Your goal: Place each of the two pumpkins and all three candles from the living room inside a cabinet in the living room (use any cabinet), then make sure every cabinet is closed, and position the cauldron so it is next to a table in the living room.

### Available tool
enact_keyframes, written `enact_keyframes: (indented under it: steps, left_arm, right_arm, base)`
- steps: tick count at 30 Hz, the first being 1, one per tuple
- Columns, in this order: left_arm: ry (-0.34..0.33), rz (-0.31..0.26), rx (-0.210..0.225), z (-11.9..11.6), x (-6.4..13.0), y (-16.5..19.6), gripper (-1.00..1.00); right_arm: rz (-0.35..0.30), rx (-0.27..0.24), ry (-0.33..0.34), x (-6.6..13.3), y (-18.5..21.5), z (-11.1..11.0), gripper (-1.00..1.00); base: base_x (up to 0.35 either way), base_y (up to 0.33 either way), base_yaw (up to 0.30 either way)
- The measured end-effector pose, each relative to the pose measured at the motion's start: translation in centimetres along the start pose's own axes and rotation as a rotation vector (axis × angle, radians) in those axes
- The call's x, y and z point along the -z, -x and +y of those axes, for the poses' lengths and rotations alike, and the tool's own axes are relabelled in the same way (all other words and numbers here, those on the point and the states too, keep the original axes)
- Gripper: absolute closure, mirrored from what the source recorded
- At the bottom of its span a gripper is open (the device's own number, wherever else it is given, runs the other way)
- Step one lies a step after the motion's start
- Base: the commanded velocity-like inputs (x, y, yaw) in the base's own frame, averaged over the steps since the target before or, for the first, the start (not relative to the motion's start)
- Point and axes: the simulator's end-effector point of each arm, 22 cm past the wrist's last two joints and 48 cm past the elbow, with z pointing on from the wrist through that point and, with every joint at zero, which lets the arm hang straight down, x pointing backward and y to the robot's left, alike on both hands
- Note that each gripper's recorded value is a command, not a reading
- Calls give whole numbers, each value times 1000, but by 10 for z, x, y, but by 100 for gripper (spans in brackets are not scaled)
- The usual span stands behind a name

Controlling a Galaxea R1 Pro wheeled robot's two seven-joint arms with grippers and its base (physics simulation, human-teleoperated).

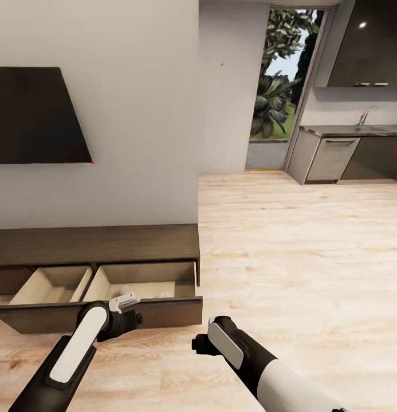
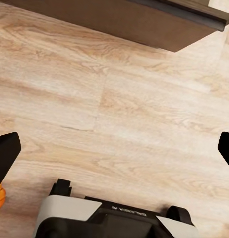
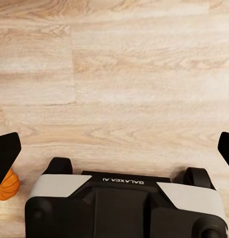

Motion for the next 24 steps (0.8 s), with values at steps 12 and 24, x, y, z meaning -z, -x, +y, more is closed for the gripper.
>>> enact_keyframes:
  steps: [12, 24]
  left_arm:
    - [23, 26, 7, 9, -25, -11, -100]
    - [142, -57, 7, 36, -46, 0, -100]
  right_arm:
    - [-7, -5, 5, -16, 1, -2, -100]
    - [-42, -20, 3, -32, 7, -4, -100]
  base:
    - [0, 0, 0]
    - [0, 0, 0]
